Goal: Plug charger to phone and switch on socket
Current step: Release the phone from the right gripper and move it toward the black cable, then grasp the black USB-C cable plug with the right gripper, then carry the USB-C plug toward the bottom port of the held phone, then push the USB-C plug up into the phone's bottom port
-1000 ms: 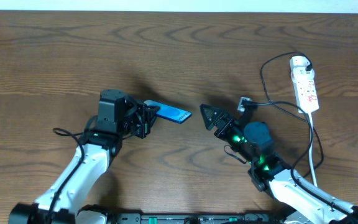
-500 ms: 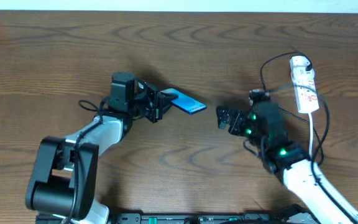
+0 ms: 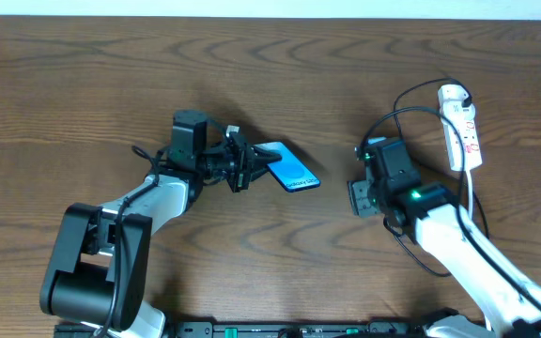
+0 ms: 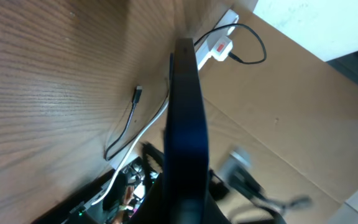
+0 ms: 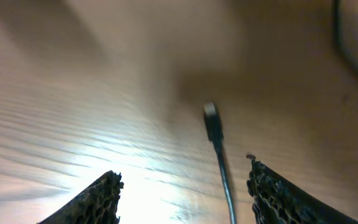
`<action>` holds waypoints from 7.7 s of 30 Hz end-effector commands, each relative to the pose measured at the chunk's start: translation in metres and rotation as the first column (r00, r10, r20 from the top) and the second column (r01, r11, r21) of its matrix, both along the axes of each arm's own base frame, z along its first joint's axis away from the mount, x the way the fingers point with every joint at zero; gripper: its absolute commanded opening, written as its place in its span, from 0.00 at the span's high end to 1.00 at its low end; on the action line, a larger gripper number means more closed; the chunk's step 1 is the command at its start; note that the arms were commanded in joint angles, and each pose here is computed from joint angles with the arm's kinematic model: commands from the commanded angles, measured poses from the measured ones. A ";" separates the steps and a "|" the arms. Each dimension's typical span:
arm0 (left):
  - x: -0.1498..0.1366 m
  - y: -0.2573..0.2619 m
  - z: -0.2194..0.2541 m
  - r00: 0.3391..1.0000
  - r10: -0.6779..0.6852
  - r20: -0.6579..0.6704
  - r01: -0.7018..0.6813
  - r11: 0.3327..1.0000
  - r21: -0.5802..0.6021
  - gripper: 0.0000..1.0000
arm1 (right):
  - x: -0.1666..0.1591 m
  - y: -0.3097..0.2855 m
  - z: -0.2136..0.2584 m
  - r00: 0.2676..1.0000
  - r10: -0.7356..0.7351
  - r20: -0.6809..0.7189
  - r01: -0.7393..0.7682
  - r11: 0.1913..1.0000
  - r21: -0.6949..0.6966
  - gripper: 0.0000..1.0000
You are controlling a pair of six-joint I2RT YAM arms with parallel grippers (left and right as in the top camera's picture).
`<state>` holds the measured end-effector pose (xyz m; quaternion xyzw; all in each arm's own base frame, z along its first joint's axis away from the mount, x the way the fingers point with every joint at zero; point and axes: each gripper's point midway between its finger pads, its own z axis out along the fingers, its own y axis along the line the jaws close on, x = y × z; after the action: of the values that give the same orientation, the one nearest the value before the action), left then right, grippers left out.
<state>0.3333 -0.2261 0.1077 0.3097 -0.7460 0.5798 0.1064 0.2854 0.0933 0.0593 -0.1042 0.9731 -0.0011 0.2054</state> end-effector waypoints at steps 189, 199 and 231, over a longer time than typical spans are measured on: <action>0.013 0.023 0.115 0.671 -0.097 0.735 0.234 0.968 -0.085 0.92 | -0.075 0.168 0.116 0.909 0.414 0.054 -0.326 0.621 0.713 0.99; 0.013 0.023 0.115 0.676 -0.097 0.731 0.234 0.968 -0.088 0.93 | -0.072 0.161 0.118 0.935 0.354 -0.026 -0.213 0.618 0.757 0.99; 0.000 0.022 0.124 0.622 -0.138 0.771 0.304 0.950 -0.075 0.92 | -0.042 0.164 0.124 0.951 0.294 0.098 -0.271 0.636 0.723 0.99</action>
<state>0.3443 -0.2012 0.2231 -0.0230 -0.6940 0.7085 -0.1262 0.2270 0.2595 0.1812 -0.1739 0.8658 0.4334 0.1797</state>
